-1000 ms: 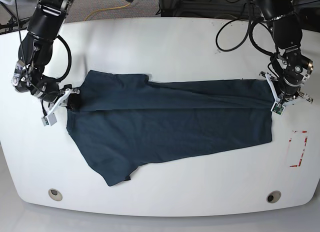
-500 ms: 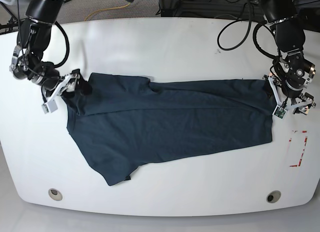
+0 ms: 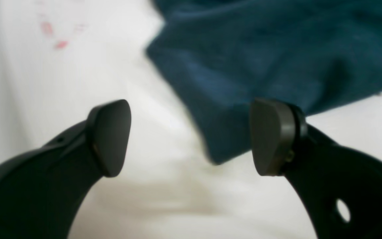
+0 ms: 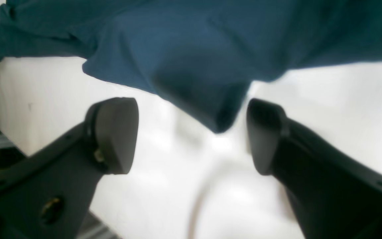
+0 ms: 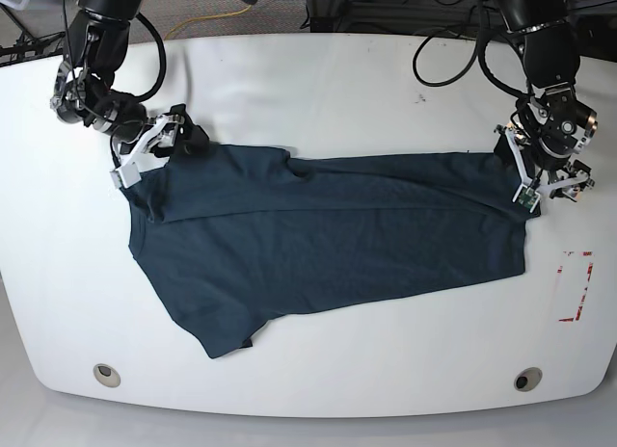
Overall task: Fold the T-shirt properly
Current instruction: 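Regrasp the shirt edge with both grippers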
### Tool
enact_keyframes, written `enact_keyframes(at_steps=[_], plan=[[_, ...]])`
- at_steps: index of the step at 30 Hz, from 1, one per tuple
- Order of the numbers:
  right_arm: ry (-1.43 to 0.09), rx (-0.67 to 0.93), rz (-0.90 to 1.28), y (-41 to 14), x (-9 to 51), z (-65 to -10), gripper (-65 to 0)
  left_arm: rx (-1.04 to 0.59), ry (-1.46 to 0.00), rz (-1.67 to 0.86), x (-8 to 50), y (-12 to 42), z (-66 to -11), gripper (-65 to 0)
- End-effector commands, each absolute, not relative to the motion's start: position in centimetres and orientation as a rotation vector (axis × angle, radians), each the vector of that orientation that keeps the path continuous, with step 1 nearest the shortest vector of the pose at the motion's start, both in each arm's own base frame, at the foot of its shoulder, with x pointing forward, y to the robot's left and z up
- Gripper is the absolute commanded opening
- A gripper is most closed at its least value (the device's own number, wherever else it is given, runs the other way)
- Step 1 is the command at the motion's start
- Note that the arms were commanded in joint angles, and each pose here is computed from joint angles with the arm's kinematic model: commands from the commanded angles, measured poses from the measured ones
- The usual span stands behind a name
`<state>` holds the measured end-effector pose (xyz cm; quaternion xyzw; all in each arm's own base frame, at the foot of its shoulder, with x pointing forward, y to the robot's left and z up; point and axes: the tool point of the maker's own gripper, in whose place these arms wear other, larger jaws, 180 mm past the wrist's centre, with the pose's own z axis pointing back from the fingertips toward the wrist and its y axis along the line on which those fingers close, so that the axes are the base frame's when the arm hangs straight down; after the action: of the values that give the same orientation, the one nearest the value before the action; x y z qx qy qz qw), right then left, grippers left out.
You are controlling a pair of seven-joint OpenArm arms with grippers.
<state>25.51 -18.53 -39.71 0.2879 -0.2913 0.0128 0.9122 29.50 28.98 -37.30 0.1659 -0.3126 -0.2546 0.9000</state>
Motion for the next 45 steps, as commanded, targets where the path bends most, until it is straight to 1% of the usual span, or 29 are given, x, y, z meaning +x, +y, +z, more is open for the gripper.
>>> enact_keyframes(at_steps=[1, 2, 4, 6, 7, 8, 9, 15, 24, 28, 33, 36, 39, 42, 45], plan=[[-0.656, 0.583, 0.04, -18.2, 27.1, -38.7, -17.4, 0.36, -0.704, -0.526, 30.6, 29.3, -36.0, -13.9], [-0.652, 0.567, 0.045, -18.1, 27.3, -38.9, -20.3, 0.354, -0.714, -0.532, 30.7, 29.1, -36.1, -13.9], [-0.643, 0.544, 0.057, -17.6, 27.4, -39.4, -31.2, 0.325, -0.716, -0.55, 30.8, 28.3, -36.9, -13.9], [-0.645, 0.541, 0.057, -17.3, 27.5, -39.5, -46.6, 0.31, -0.713, -0.546, 30.9, 27.9, -37.7, -13.9], [-0.653, 0.542, 0.059, -17.3, 27.9, -39.2, -55.8, 0.312, -0.716, -0.53, 31.0, 27.9, -38.0, -13.9], [-0.655, 0.542, 0.06, -17.3, 27.9, -39.2, -61.8, 0.312, -0.721, -0.518, 31.1, 28.0, -38.2, -13.9], [-0.655, 0.541, 0.062, -17.3, 28.0, -39.1, -65.0, 0.311, -0.722, -0.513, 31.1, 27.9, -38.4, -13.9], [-0.654, 0.476, 0.147, -18.2, 26.9, -37.2, -65.0, 0.294, -0.695, -0.496, 30.7, 28.1, -40.1, -13.9], [-0.742, 0.548, 0.288, -19.3, 25.7, -32.4, -65.0, 0.304, -0.668, -0.497, 30.2, 29.2, -40.5, -13.9], [-0.799, 0.514, 0.332, -20.1, 28.2, -30.7, -65.0, 0.309, -0.665, -0.5, 30.1, 29.4, -40.5, -13.9], [-0.836, 0.532, 0.281, -21.3, 31.6, -30.0, -65.0, 0.314, -0.662, -0.503, 30.1, 29.6, -40.4, -13.9], [-0.813, 0.568, 0.253, -21.6, 33.6, -30.6, -65.0, 0.316, -0.662, -0.503, 30.1, 29.6, -40.4, -13.9], [-0.749, 0.59, 0.274, -21.1, 35.2, -31.6, -65.0, 0.316, -0.663, -0.504, 30.1, 29.6, -40.4, -13.9], [-0.746, 0.62, 0.268, -20.4, 36.7, -32.0, -65.0, 0.316, -0.663, -0.504, 30.1, 29.6, -40.4, -13.9], [-0.76, 0.617, 0.269, -20.5, 37.7, -32.1, -65.0, 0.317, -0.663, -0.502, 30.1, 29.7, -40.4, -13.9]])
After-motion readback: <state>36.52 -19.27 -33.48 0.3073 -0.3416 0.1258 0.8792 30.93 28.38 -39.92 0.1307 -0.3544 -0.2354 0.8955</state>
